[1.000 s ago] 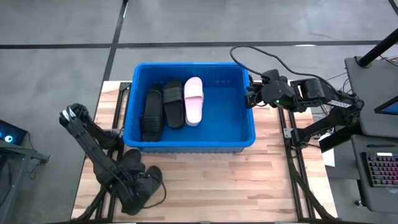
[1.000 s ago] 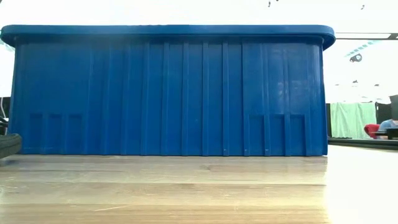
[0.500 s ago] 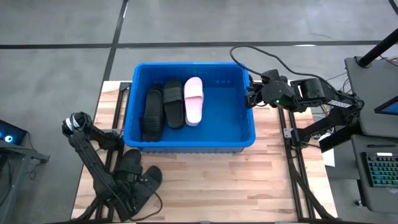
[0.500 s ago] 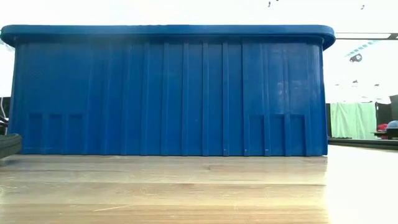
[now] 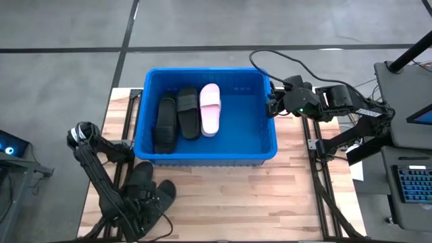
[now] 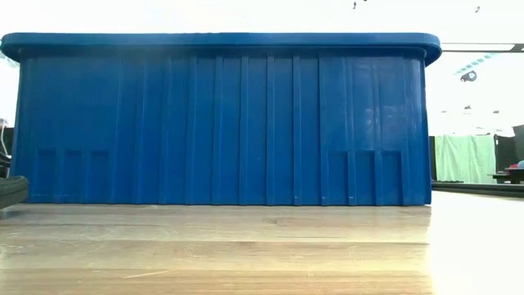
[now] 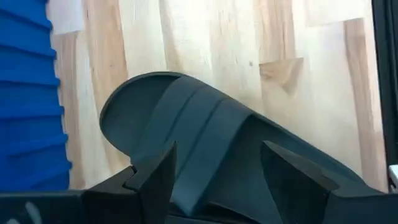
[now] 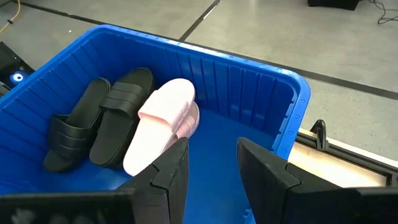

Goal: Pick and place slides into bin
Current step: Put the right black slide into the blue container

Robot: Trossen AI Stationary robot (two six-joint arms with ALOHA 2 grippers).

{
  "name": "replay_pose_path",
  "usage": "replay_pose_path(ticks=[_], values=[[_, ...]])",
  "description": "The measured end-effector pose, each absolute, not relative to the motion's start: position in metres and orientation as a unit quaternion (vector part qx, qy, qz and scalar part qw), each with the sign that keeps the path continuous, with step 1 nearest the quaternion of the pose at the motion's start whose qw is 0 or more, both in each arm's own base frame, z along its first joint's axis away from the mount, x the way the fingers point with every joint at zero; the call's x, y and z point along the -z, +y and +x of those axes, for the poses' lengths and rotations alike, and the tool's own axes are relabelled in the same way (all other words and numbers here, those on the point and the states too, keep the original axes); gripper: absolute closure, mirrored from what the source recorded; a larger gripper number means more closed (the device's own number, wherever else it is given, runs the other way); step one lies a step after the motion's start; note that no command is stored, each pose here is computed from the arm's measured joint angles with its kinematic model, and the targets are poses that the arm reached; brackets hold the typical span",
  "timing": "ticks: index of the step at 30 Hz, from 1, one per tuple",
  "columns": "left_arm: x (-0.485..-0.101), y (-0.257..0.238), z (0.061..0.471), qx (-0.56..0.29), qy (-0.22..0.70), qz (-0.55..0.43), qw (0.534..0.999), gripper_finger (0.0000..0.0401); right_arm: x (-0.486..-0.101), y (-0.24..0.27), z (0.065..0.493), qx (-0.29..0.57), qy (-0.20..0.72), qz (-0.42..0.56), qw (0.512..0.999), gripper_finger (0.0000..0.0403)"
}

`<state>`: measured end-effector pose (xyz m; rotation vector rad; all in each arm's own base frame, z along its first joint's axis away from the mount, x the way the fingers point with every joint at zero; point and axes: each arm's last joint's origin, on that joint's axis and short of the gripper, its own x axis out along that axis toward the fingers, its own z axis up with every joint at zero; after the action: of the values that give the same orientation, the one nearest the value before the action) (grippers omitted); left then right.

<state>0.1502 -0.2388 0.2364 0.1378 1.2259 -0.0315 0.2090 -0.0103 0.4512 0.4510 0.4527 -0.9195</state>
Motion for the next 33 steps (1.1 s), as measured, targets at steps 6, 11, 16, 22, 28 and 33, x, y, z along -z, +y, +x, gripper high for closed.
replay_pose_path(ticks=[6, 11, 16, 22, 28, 33], values=[[-0.224, -0.239, 0.150, -0.004, 0.592, 0.100, 0.800, 0.0184, -0.451, -0.010, 0.209, 0.434, 0.219, 0.205, 0.850, 0.0275], [-0.208, -0.251, 0.153, 0.005, 0.601, 0.173, 0.780, 0.0184, -0.451, -0.010, 0.209, 0.434, 0.220, 0.205, 0.850, 0.0275], [-0.197, -0.251, 0.156, -0.073, 0.612, 0.226, 0.754, 0.0184, -0.451, -0.010, 0.209, 0.434, 0.220, 0.205, 0.850, 0.0275], [-0.182, -0.256, 0.159, -0.105, 0.613, 0.230, 0.748, 0.0184, -0.451, -0.010, 0.209, 0.434, 0.220, 0.205, 0.850, 0.0275], [-0.171, -0.256, 0.160, -0.142, 0.616, 0.223, 0.743, 0.0184, -0.451, -0.010, 0.209, 0.434, 0.219, 0.205, 0.850, 0.0275], [-0.169, -0.255, 0.161, -0.148, 0.607, 0.230, 0.746, 0.0205, -0.451, -0.010, 0.209, 0.434, 0.219, 0.205, 0.850, 0.0275]])
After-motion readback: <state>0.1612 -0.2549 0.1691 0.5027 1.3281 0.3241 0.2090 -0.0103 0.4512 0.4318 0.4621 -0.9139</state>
